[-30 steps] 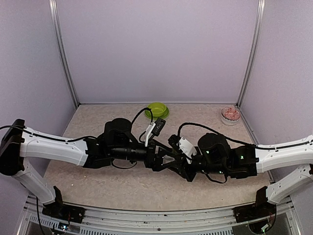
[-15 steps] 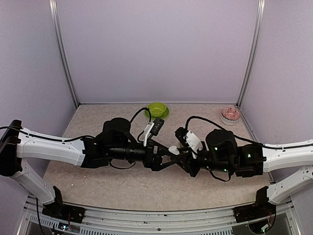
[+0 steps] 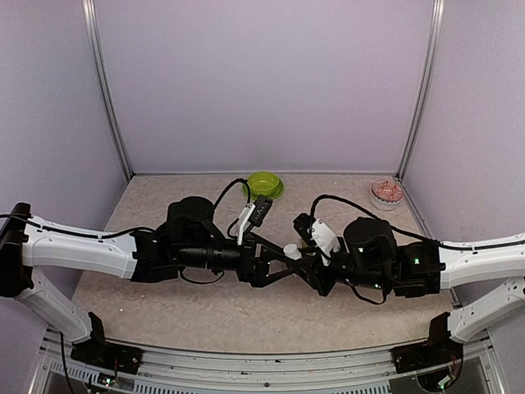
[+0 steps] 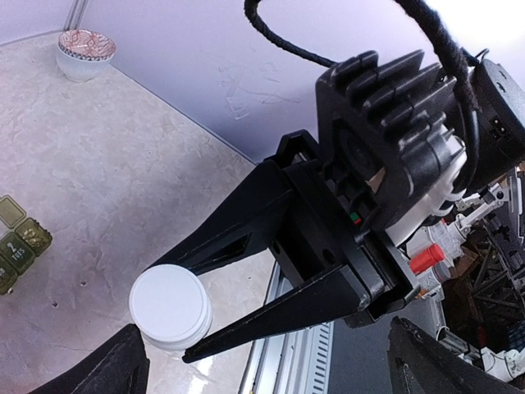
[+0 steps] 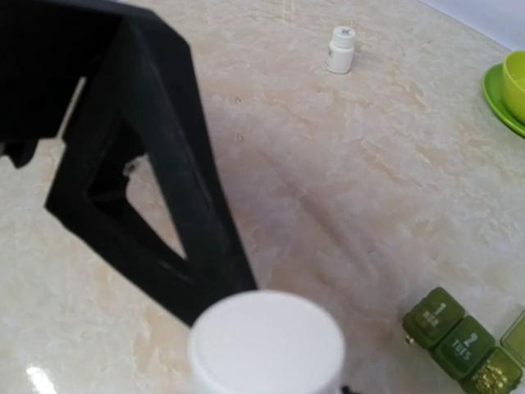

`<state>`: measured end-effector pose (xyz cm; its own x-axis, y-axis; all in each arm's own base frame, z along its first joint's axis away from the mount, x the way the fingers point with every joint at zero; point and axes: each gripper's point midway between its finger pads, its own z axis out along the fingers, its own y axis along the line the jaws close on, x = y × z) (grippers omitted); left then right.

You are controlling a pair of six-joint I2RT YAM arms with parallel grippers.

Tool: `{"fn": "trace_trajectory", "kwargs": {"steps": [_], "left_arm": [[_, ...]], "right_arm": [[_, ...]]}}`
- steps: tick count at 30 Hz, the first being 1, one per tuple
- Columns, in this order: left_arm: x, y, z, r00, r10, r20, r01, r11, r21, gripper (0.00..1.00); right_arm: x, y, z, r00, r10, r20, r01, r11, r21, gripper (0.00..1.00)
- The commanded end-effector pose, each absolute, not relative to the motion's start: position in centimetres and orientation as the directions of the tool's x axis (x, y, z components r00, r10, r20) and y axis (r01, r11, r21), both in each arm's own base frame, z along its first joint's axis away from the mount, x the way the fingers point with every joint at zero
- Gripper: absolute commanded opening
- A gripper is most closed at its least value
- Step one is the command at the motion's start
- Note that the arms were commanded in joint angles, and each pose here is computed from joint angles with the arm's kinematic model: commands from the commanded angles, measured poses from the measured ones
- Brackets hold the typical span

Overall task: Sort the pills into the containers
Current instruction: Screw the lid of the pill bottle onto the pill bottle.

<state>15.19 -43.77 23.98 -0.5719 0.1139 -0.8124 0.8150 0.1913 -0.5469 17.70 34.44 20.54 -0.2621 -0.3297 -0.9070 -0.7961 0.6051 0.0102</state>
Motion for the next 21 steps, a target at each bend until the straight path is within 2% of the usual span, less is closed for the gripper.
{"fn": "trace_trajectory", "kwargs": {"steps": [1,21], "left_arm": [[14.7,-43.6,25.1,-0.543,0.09,-0.835,0.835,0.165,-0.525,0.99],[14.1,-45.1,24.9,-0.541,0.1,-0.835,0.839,0.13,-0.528,0.99]], "right_arm": [[18.0,34.4,19.7,-0.28,-0.348,-0.895,-0.788,0.616,0.007,0.23],[16.9,36.3,19.0,-0.276,-0.366,-0.889,-0.841,0.54,0.04,0.23]]}}
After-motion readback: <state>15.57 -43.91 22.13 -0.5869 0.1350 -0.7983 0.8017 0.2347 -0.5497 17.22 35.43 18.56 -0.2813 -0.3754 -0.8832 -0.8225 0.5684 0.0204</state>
